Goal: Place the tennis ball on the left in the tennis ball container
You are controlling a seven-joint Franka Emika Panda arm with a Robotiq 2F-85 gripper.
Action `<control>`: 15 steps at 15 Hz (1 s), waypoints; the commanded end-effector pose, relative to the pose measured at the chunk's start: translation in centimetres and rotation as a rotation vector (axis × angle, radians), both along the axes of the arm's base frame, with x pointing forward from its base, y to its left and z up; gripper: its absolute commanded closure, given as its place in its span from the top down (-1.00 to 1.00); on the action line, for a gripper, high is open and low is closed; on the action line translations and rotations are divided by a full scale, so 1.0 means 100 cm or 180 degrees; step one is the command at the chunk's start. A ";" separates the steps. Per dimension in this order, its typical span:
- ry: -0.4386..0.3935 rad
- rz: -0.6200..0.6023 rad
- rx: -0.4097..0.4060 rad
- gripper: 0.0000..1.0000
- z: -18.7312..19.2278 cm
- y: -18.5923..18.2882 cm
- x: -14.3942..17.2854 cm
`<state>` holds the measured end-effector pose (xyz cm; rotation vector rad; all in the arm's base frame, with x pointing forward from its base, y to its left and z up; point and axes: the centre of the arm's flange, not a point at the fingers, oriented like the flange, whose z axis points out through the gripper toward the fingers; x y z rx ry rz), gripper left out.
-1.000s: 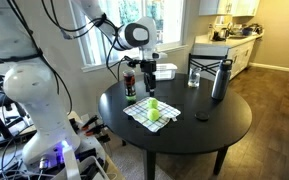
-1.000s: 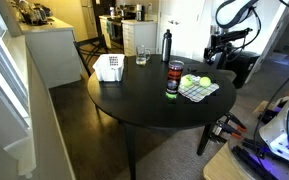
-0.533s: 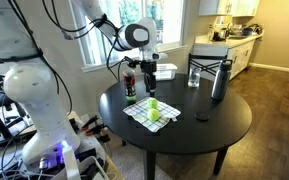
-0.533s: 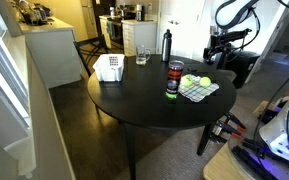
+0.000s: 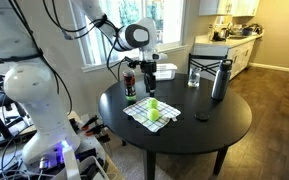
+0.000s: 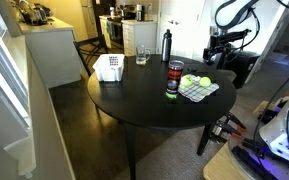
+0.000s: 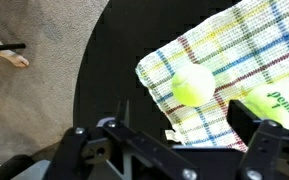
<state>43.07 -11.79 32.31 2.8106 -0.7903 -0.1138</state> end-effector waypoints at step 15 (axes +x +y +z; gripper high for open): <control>-0.1154 0.0149 0.0393 1.00 -0.092 0.023 0.070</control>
